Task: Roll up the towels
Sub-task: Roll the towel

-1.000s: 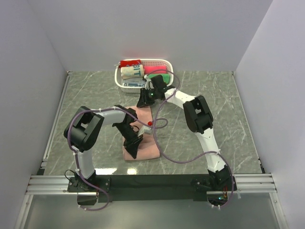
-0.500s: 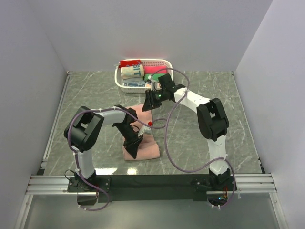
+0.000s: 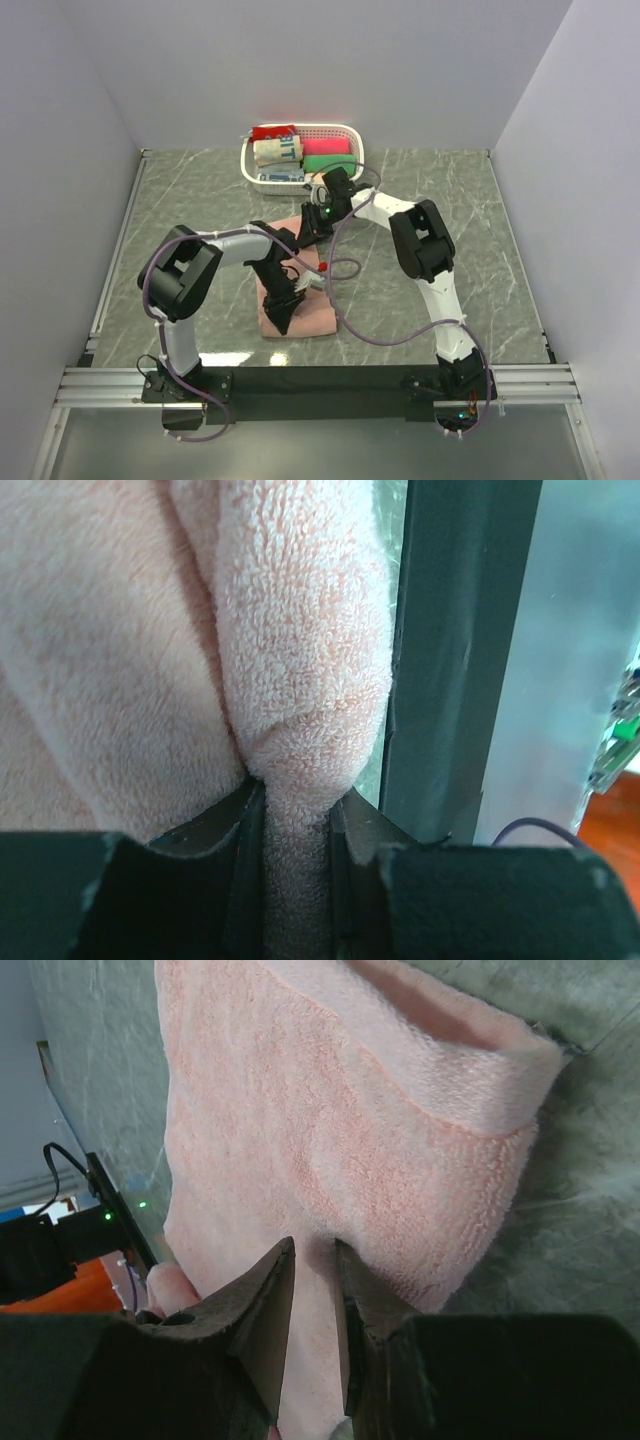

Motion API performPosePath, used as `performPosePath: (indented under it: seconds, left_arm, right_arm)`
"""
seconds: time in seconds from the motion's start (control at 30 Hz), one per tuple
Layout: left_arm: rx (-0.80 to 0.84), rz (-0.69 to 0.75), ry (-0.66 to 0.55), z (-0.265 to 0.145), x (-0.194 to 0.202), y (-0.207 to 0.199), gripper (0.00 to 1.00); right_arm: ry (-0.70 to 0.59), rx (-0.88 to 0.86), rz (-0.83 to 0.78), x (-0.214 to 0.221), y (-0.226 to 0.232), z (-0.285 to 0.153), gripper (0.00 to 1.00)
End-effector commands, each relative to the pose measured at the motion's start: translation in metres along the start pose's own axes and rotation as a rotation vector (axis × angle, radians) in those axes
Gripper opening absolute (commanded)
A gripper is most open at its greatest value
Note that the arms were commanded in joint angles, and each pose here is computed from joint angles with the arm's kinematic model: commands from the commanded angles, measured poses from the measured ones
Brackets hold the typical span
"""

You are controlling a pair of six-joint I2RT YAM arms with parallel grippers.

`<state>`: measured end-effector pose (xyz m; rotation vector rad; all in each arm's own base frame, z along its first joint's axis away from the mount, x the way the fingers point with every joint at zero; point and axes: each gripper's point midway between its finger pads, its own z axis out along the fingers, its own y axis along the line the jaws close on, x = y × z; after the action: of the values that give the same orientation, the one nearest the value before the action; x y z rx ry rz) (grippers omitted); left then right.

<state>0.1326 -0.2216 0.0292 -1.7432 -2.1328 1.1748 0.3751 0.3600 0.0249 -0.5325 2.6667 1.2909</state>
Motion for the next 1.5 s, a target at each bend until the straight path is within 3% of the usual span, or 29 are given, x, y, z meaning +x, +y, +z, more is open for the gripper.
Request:
performPosePath:
  seconds: [0.0, 0.27, 0.57, 0.67, 0.7, 0.83, 0.93, 1.07, 1.2, 1.27, 1.3, 1.37, 1.47]
  left_arm:
    - [-0.102, 0.116, 0.218, 0.020, 0.032, 0.032, 0.14]
    - [-0.050, 0.032, 0.195, 0.022, 0.043, 0.025, 0.10]
    - [-0.046, -0.117, 0.122, 0.014, 0.055, 0.011, 0.12]
    - [-0.054, -0.134, 0.138, 0.020, 0.061, 0.019, 0.14]
    - [-0.057, -0.139, 0.137, 0.020, 0.061, 0.023, 0.14]
    - [-0.050, -0.142, 0.130, 0.017, 0.052, 0.038, 0.16]
    - [-0.051, -0.145, 0.143, 0.013, 0.048, 0.046, 0.19]
    - [-0.037, -0.163, 0.137, 0.011, 0.049, 0.057, 0.20]
    - [-0.016, -0.180, 0.123, 0.010, 0.048, 0.066, 0.20]
    - [-0.016, -0.184, 0.120, 0.009, 0.047, 0.071, 0.21]
    - [-0.022, -0.185, 0.123, 0.008, 0.047, 0.073, 0.21]
    - [-0.024, -0.190, 0.126, 0.009, 0.047, 0.078, 0.22]
    - [-0.022, -0.195, 0.131, 0.010, 0.047, 0.081, 0.22]
  right_arm:
    - [-0.014, 0.111, 0.010, -0.004, -0.030, 0.008, 0.31]
    - [-0.037, 0.232, 0.034, 0.005, -0.061, -0.025, 0.30]
    - [-0.043, 0.266, 0.015, -0.007, -0.066, -0.028, 0.31]
    - [-0.055, 0.187, -0.013, -0.011, -0.055, -0.034, 0.42]
    - [-0.061, 0.126, -0.041, -0.012, -0.038, -0.041, 0.51]
    - [-0.143, 0.011, -0.152, -0.023, 0.003, -0.088, 0.72]
    - [-0.227, -0.020, -0.235, -0.030, 0.026, -0.141, 0.76]
    - [-0.359, 0.037, -0.347, -0.026, 0.033, -0.213, 0.75]
    - [-0.475, 0.138, -0.491, -0.004, 0.038, -0.284, 0.67]
    - [-0.437, 0.175, -0.608, 0.020, 0.039, -0.288, 0.62]
    - [-0.422, 0.174, -0.688, 0.035, 0.056, -0.290, 0.53]
    - [-0.298, 0.155, -0.752, 0.076, 0.057, -0.273, 0.46]
    - [-0.230, 0.131, -0.916, 0.126, 0.086, -0.256, 0.45]
